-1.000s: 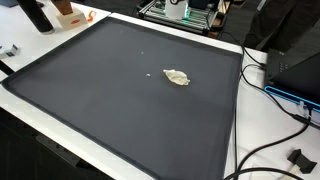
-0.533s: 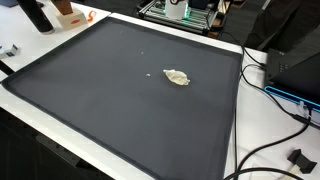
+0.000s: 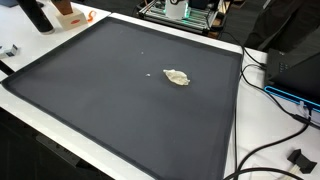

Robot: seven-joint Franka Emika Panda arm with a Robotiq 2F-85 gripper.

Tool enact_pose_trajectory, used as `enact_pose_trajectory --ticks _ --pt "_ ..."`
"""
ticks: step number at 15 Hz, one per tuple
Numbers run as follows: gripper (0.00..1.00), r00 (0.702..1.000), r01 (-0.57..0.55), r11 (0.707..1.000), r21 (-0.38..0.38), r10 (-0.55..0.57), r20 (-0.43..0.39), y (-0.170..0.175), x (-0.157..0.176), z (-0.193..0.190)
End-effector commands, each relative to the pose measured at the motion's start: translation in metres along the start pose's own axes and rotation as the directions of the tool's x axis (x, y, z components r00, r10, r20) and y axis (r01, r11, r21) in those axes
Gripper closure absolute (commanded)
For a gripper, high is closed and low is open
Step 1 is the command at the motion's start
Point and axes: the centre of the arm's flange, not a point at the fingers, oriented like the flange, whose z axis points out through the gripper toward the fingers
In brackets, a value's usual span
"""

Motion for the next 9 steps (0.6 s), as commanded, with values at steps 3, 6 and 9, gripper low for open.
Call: enact_pose_trajectory --ticks 3,6,9 --pt "0.97 0.994 0.093 0.961 0.260 -0.076 -0.074 0.001 0.029 0.044" --pt "0.97 0.991 0.121 0.902 0.415 -0.087 -0.100 -0.002 0.038 0.066" --pt "0.97 0.990 0.109 0.844 0.525 -0.046 -0.131 -0.006 0.044 0.085"
